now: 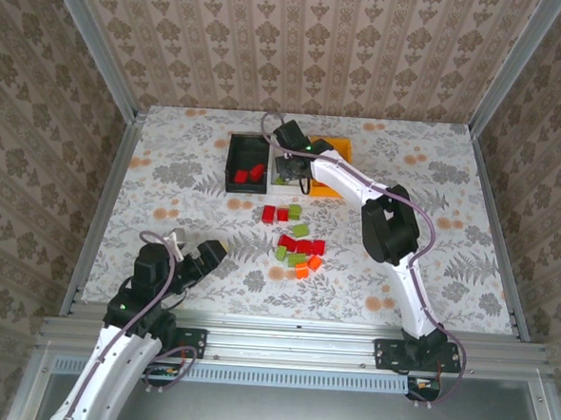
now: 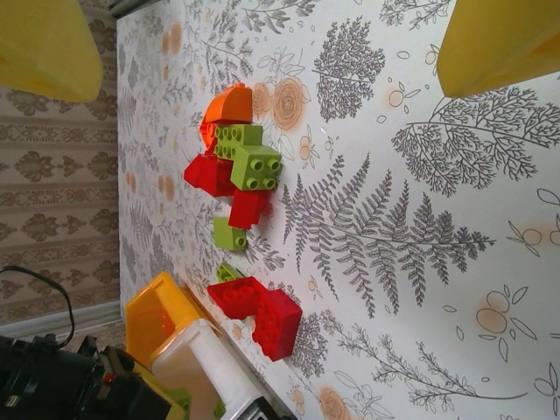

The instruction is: Sort the legos into containers by color

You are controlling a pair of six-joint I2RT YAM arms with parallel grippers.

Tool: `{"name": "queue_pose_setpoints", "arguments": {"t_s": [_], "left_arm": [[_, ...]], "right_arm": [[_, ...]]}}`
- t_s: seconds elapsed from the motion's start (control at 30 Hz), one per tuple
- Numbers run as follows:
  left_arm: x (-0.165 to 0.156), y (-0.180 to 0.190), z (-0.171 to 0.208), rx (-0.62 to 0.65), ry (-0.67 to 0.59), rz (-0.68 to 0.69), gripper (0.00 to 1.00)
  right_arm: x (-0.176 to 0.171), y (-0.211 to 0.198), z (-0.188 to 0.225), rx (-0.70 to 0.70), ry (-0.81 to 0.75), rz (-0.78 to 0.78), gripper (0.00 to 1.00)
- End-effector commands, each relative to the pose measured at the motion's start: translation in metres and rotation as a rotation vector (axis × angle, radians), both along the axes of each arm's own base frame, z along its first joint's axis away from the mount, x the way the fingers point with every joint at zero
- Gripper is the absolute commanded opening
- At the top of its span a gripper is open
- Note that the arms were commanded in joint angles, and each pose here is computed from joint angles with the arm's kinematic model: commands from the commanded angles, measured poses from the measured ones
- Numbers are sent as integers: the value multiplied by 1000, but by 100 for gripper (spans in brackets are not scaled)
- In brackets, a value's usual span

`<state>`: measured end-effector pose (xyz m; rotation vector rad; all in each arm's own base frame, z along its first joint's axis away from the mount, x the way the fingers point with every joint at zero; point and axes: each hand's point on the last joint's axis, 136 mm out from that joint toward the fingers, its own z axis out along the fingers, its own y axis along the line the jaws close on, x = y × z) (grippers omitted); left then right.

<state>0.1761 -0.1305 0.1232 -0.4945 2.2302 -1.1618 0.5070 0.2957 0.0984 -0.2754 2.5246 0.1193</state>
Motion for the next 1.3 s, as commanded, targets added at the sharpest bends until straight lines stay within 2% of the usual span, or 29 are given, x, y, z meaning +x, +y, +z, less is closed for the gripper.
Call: {"name": "queue_pose_setpoints", "arguments": {"t_s": [0.0,0.17,0.3,0.47,0.6,0.73,0.93,1.0,1.07,1.17,1.27], "left_arm": [[-3,-2,-3,-14,18,-8,100],[-2,-3,-5,0,27,-16,100],[-1,-3,-5,9,27,-24,100],[3,-5,3,18,0,-38,100],[7,-7,11,45,-15,-56,100],[11,-7,8,64,-4,-61,100],[12,-10,-4,69,29,-71,100],[13,-11,-7,66,40,-74,100],[13,-12,-10,62,47,-77,100],[13,-12,-13,56,53,-74,100],[12,-13,-13,46,54,-75,100]], "right_arm": [[-2,-2,-6,-50,22,11,23],[0,0,-11,-55,33,16,28],[1,-1,1,-57,0,5,44],[-7,7,57,-22,-110,30,53],[-27,3,91,11,-156,40,55],[-75,-6,85,12,-122,77,55],[-183,-1,26,-37,51,198,55],[-210,-4,12,-45,115,158,56],[-237,6,-1,35,182,128,59],[-257,21,-10,69,204,85,63],[-261,31,-25,53,221,55,63]]}}
